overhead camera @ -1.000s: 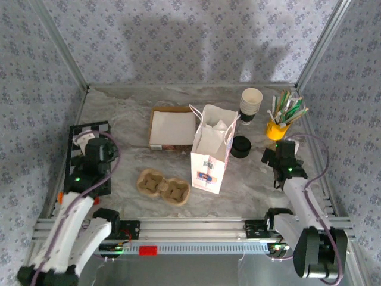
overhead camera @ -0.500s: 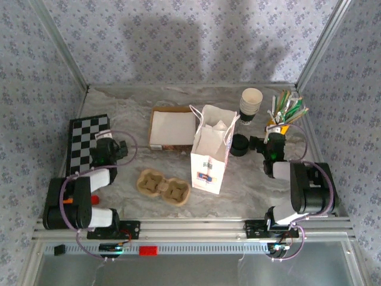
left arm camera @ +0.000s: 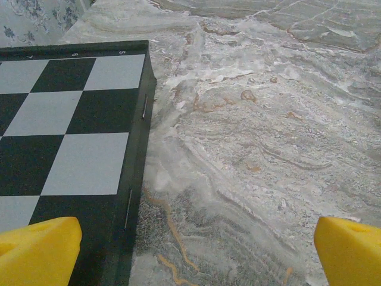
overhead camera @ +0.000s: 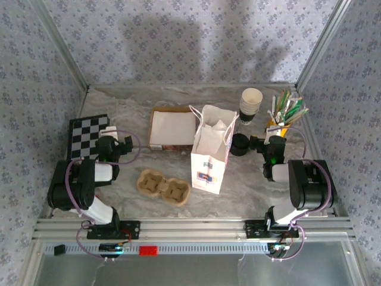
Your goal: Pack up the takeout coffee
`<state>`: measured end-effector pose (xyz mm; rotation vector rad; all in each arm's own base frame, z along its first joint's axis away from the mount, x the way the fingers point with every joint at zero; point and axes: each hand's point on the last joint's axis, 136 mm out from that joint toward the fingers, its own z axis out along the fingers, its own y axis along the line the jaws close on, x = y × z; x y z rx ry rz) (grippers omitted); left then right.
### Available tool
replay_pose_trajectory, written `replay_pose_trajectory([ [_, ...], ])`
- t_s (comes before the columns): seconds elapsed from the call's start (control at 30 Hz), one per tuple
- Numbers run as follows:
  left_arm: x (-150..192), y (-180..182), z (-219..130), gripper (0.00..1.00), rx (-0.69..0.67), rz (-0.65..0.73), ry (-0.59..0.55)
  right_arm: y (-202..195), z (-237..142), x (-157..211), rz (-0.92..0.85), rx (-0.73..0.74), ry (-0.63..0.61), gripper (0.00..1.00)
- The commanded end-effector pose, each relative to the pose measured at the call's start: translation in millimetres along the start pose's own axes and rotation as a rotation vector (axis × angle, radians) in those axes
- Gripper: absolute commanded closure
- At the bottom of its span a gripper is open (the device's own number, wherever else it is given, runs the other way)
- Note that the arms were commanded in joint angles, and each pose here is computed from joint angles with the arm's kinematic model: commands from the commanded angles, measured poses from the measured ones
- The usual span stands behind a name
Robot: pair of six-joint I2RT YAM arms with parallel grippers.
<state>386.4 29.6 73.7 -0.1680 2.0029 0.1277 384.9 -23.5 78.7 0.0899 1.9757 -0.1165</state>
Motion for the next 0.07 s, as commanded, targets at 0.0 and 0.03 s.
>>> replay_pose_trajectory([
  [0.0, -17.6, -9.6, 0.7, 0.0, 0.05, 0.015, -0.054, -0.1, 2.9, -8.4, -0.01, -0.009, -0.024, 0.0],
  [0.03, -16.6, -16.2, 1.3, 0.0, 0.088, 0.031, -0.045, 0.0, 2.4, -8.6, -0.012, -0.008, -0.028, 0.0],
])
